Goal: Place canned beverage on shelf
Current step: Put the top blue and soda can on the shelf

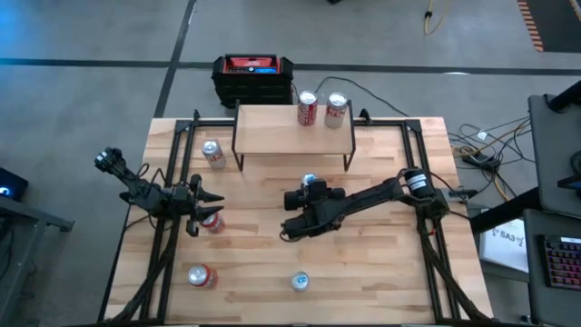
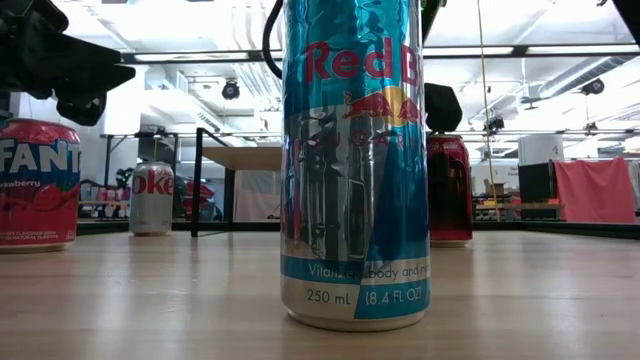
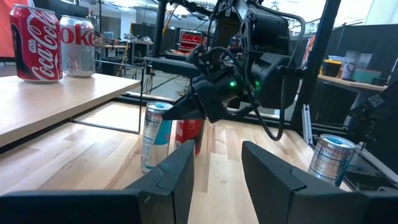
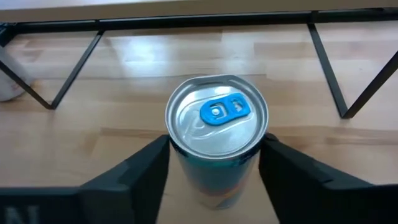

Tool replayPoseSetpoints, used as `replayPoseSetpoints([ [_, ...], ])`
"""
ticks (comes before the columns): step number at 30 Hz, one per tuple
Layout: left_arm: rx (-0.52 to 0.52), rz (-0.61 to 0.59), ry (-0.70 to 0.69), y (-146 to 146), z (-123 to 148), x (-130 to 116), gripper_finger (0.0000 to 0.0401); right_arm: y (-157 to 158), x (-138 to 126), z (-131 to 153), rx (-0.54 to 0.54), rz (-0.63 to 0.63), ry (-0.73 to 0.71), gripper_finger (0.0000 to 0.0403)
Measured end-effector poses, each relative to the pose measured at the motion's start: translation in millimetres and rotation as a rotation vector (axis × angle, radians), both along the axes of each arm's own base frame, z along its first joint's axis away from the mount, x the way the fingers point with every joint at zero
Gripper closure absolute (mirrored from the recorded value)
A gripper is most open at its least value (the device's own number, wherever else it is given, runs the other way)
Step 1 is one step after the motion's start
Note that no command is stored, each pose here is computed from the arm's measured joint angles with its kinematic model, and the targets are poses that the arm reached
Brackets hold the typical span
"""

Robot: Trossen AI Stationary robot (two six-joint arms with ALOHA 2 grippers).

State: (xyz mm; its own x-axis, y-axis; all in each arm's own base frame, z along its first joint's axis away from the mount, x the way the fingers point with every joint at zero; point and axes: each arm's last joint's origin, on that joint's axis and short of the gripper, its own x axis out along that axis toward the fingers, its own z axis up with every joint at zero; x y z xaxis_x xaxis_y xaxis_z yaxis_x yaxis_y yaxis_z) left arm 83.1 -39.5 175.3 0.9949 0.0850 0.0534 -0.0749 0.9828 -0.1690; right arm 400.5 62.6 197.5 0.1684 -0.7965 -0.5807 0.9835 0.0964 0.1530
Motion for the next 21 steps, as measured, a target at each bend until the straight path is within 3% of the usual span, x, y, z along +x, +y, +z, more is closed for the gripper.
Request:
replayPoseSetpoints([
  [6,0.000,0.000,0.000,0.0,0.1,0.0,0.0283,-1.0,1.2,-0.7,0.020,0.010,0.011,0.0258],
  [13,0.000,0.000,0.000,0.0,0.0,0.0,0.0283,0.2,2.2,-1.4,0.048,0.025,0.020,0.0378],
  [21,0.000,0.000,0.000,0.0,0.1,0.0,0.0283,4.3,2.3,-1.4,0.068,0.066,0.057,0.0386],
])
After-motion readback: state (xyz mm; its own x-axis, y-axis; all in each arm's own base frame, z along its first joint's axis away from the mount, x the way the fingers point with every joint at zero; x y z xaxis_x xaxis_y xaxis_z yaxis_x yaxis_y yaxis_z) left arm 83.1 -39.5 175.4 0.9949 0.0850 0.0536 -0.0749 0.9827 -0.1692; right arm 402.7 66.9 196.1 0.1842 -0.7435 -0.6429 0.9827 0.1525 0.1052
